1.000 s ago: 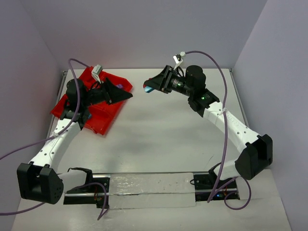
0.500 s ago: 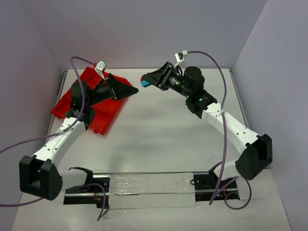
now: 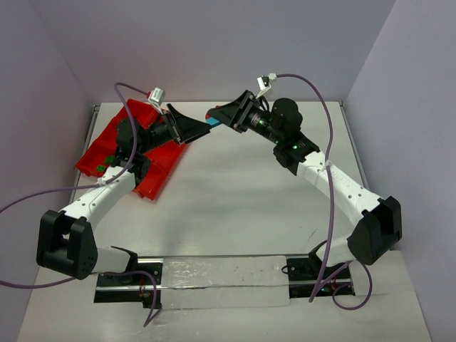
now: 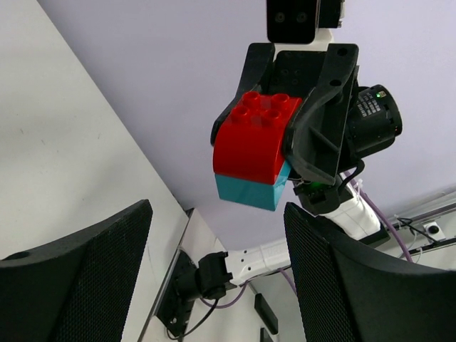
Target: Sort the legos into containers by color
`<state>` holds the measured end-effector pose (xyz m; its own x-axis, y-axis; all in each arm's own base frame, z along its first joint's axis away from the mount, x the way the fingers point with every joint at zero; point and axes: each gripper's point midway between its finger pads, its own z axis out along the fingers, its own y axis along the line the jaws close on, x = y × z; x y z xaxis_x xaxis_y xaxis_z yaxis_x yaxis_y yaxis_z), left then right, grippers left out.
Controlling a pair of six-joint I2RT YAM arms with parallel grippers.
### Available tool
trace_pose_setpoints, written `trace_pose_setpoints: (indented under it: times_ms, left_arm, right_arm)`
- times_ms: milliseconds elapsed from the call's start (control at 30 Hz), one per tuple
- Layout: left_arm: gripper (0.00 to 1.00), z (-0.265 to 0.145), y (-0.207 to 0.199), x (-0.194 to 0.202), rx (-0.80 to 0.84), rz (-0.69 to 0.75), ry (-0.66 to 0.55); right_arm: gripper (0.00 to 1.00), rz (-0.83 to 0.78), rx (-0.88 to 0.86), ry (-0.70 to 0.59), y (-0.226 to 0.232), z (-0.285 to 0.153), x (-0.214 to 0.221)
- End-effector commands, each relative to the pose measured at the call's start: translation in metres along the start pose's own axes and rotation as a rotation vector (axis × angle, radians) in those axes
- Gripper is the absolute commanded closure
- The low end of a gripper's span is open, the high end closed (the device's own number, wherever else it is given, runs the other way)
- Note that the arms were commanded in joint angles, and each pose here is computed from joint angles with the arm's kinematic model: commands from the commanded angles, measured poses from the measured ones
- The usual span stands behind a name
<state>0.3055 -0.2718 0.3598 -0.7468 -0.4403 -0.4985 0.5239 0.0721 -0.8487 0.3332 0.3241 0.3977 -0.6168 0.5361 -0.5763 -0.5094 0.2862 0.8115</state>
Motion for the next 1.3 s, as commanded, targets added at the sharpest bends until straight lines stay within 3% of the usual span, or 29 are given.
trace_pose_setpoints:
  times_ms: [0, 233, 467, 700, 767, 833, 1000, 1133, 1267]
  left_arm:
    - [0.19, 0.009, -0.04, -0.018, 0.124, 0.09, -0.05]
    - [0.25, 0.011, -0.046, -0.017, 0.178, 0.069, -0.042]
    - [0.41, 0.016, -0.046, -0.012, 0.198, 0.062, -0.011]
    - [0.7, 0.016, -0.044, -0.011, 0.201, 0.046, -0.017]
    - [0.82, 0.015, -0.045, -0.011, 0.2, 0.048, -0.018]
    - [0.97, 0.014, -0.046, -0.01, 0.201, 0.052, -0.011]
    - [1.0, 0.008, -0.047, -0.001, 0.198, 0.046, 0.011]
    - [1.0, 0.002, -0.046, 0.007, 0.172, 0.046, 0.036]
    - [1.0, -0.003, -0.044, 0.013, 0.139, 0.052, 0.053]
  right_arm:
    - [1.0, -0.022, -0.107, -0.02, 0.03, 0.006, -0.011]
    - [1.0, -0.018, -0.11, -0.009, 0.029, 0.009, -0.008]
    - [1.0, -0.02, -0.115, -0.007, 0.029, 0.011, -0.01]
    - [1.0, -0.015, -0.113, -0.002, 0.027, 0.012, -0.007]
    - [1.0, -0.016, -0.11, -0.006, 0.026, 0.011, -0.008]
    - [0.93, -0.019, -0.106, -0.007, 0.025, 0.01, -0.008]
    - [0.55, -0.024, -0.088, -0.009, 0.022, 0.006, -0.012]
    - [0.45, -0.047, -0.079, 0.003, 0.022, 0.002, -0.013]
    - [0.47, -0.072, -0.091, 0.029, 0.026, -0.004, -0.011]
